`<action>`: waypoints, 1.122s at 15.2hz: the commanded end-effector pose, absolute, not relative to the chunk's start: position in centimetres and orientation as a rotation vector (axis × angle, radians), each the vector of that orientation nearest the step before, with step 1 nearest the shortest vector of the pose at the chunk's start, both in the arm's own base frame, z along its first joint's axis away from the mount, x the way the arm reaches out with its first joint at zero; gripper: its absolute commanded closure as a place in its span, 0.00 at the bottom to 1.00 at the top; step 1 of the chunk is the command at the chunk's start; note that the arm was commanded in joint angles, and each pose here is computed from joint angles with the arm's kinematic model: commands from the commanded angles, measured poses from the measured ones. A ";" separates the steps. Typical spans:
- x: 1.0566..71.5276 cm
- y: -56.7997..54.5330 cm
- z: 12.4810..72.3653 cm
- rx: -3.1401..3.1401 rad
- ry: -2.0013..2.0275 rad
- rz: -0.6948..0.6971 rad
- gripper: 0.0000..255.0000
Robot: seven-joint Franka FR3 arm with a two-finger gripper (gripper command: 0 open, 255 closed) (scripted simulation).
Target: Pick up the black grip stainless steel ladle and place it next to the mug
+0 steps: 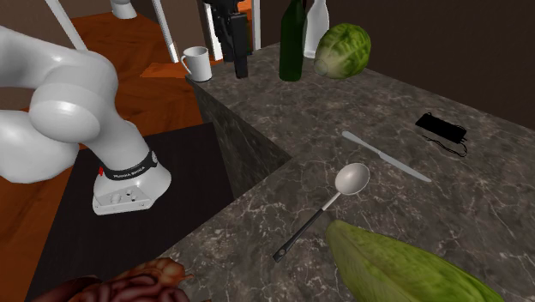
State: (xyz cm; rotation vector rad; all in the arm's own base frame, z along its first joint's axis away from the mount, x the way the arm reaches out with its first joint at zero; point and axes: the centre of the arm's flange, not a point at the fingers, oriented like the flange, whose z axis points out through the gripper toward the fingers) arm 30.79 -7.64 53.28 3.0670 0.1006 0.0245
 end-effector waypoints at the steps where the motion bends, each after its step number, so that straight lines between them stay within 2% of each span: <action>1: 31.2 -9.6 51.8 3.061 0.148 0.030 0.00; 17: 37.3 -26.4 41.3 3.003 0.477 0.062 0.00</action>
